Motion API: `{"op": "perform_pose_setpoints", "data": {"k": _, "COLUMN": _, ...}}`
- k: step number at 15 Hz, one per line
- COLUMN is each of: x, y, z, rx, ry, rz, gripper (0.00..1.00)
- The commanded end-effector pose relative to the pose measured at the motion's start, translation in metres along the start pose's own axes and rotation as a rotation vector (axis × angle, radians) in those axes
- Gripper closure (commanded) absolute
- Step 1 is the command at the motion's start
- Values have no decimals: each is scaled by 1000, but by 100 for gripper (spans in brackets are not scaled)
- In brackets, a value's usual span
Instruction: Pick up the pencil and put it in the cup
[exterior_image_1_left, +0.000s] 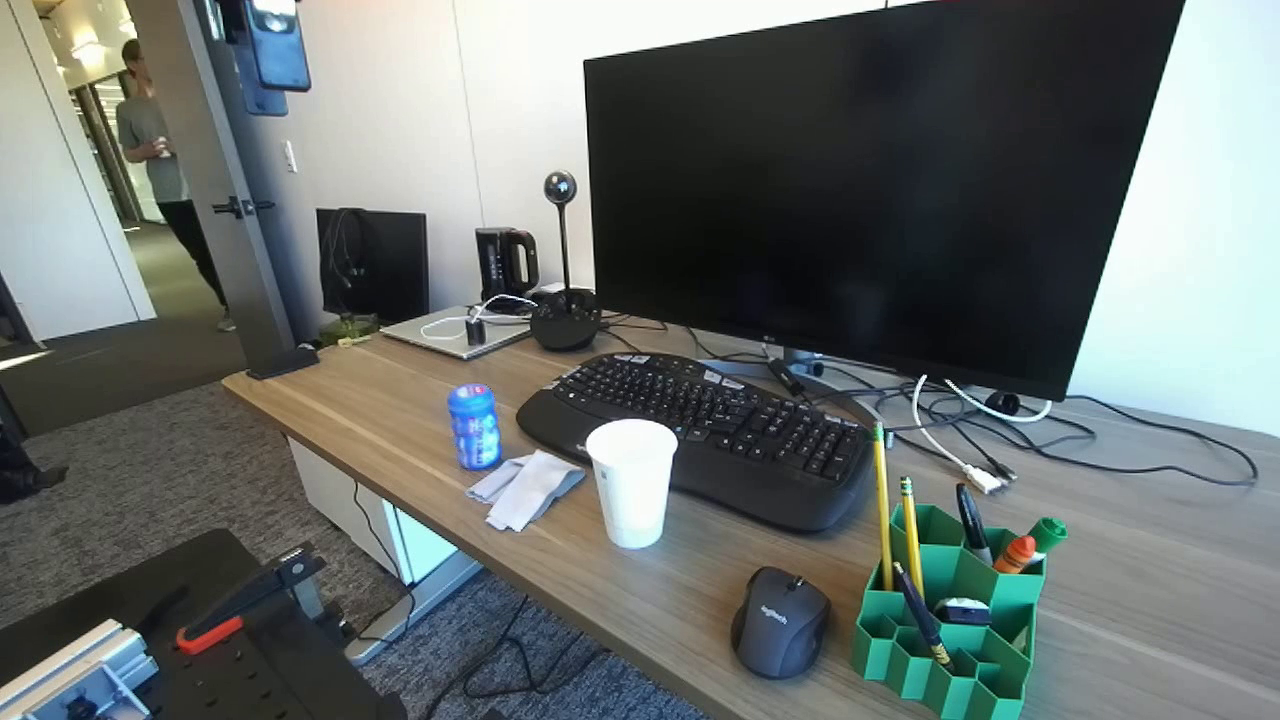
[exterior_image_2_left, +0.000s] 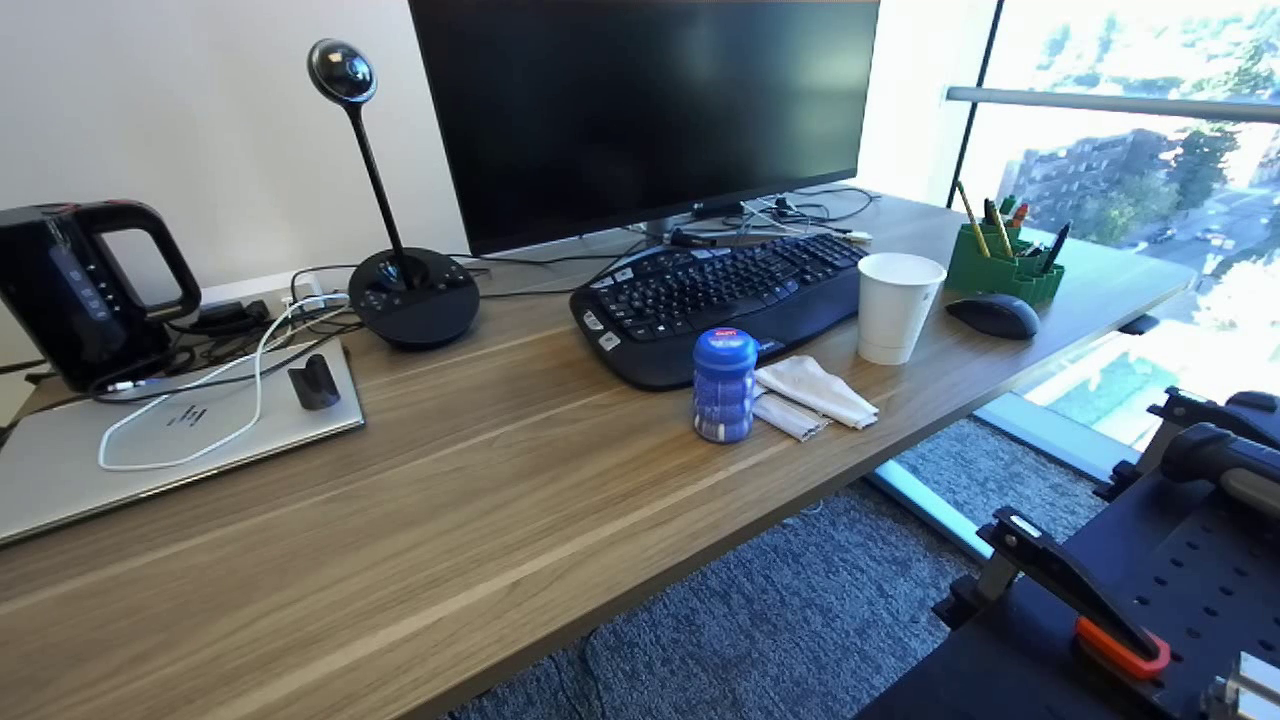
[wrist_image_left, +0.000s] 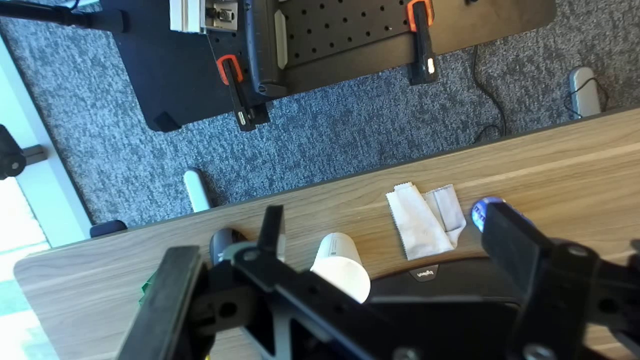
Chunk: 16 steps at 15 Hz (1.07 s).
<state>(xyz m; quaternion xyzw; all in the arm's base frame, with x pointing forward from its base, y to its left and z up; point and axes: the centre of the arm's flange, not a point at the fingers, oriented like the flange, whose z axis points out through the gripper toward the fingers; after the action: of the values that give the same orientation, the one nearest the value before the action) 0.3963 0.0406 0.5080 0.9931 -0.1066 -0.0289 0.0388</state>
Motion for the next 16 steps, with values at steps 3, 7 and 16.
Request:
{"op": "perform_pose_setpoints", "data": {"k": 3, "x": 2, "y": 6, "z": 3, "rx": 12, "ry": -20, "rz": -2, "gripper": 0}}
{"op": "perform_pose_setpoints", "data": {"k": 7, "x": 2, "y": 7, "z": 5, "rx": 15, "ry": -35, "rz": -2, "gripper": 0}}
{"op": "perform_pose_setpoints", "data": {"k": 16, "x": -1, "y": 3, "z": 0, "rx": 90, "ry": -62, "rz": -97, "gripper": 0}}
